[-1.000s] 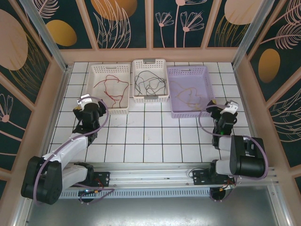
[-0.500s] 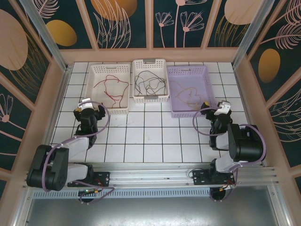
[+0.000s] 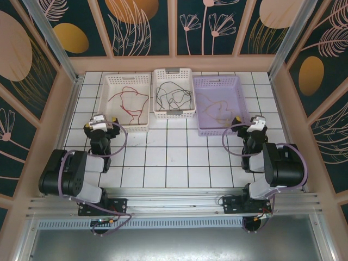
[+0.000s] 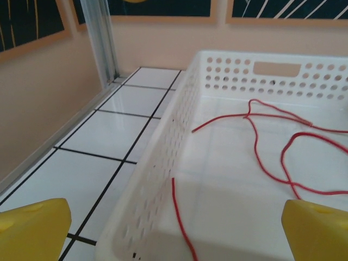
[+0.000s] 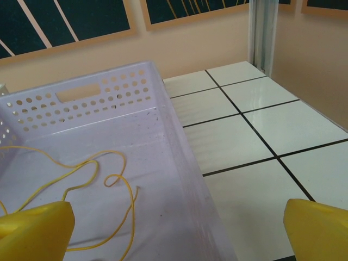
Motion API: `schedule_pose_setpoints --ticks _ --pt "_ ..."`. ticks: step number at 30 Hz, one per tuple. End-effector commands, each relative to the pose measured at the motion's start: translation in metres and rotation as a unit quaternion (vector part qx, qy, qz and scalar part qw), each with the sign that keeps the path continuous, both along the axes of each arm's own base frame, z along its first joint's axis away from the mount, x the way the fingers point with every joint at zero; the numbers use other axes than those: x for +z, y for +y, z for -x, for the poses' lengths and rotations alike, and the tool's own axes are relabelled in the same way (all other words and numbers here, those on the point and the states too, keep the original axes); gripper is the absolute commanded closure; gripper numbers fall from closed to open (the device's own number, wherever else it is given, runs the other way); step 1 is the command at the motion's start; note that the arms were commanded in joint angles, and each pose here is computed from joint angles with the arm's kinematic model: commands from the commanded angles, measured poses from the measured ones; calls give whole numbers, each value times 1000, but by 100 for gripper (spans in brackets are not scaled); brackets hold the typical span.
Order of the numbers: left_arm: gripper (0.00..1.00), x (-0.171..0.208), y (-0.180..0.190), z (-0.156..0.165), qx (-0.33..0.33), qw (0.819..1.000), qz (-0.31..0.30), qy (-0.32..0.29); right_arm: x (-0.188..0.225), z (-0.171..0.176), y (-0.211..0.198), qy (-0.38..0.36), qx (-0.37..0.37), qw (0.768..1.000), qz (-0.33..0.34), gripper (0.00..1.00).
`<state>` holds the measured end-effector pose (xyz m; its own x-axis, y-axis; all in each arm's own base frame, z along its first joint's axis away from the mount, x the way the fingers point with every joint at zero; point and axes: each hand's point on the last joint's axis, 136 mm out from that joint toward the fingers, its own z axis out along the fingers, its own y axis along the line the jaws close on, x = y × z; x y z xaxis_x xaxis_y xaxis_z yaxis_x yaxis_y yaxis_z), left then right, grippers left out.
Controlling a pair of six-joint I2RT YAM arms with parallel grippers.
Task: Untangle the cables
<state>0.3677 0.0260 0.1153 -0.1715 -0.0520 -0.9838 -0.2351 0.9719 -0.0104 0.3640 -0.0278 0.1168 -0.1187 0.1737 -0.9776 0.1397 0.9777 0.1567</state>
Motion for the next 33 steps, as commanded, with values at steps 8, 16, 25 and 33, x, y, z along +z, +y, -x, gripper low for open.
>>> schedule_pose_setpoints --ticks 8,16,25,33 --pt "1 21 12 -4 11 998 28 -54 8 -6 1 -9 -8 1000 15 1" --pt "1 24 19 4 33 997 32 -69 7 -8 3 -6 -3 1000 17 1" --pt "1 25 19 3 32 997 31 -69 7 -8 3 -6 -3 1000 17 1" --pt "2 24 19 3 32 997 31 -68 6 -8 2 -5 -3 1000 17 1"
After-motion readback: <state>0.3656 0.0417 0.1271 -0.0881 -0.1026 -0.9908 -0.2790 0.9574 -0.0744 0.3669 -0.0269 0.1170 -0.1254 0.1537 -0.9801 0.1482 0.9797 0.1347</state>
